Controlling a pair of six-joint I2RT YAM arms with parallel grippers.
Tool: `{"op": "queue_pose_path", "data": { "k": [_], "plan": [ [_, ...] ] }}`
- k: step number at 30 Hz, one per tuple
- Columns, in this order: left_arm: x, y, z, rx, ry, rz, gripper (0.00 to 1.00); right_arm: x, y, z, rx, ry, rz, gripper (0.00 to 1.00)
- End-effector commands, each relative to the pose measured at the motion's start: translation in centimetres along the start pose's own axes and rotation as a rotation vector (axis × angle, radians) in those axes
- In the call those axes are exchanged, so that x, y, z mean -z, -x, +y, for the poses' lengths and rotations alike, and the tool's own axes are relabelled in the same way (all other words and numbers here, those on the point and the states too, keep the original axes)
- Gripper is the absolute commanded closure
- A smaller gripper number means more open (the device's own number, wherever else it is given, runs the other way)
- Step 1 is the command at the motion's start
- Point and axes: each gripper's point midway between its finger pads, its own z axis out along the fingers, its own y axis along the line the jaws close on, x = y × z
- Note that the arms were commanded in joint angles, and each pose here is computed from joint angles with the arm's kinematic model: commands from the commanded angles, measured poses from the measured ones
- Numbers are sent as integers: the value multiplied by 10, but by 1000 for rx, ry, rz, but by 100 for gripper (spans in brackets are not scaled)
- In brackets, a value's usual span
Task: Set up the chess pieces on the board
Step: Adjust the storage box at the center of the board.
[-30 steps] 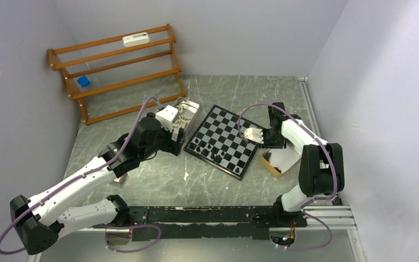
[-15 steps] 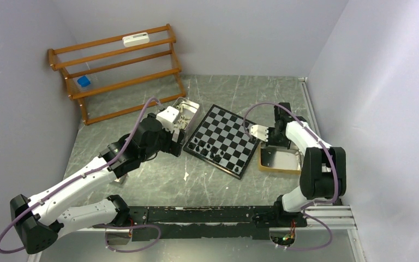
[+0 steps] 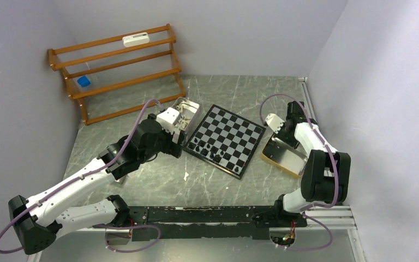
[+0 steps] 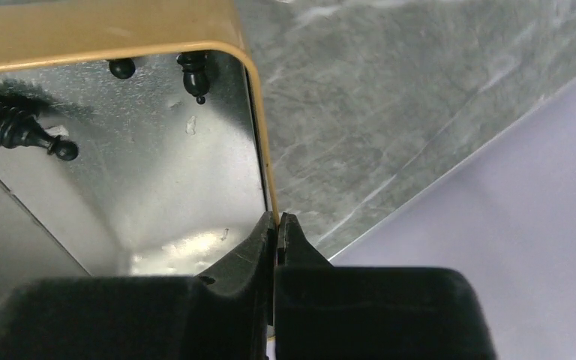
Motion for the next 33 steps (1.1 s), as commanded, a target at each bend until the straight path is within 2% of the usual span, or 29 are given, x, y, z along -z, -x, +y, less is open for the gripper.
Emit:
{"op": "queue_pose_path", "data": {
  "k": [1,8,15,24,33],
  "plan": [
    [5,3,1,-15,5,-19,0,5,1,-20,-363,-119,-65,100],
    [9,6,-3,-12,-15,-33,0,5,-6,-16,-606,-149,-120,100],
    [11,9,-6,-11,-31,-46,0,-5,-20,-10,-887,-118,-41,100],
    [19,14,-10,-11,-50,-72,0,-3,-38,15,-1061,-107,44,100],
    [25,18,-14,-6,-75,-95,0,8,-41,4,-1171,-144,57,100]
  ]
}}
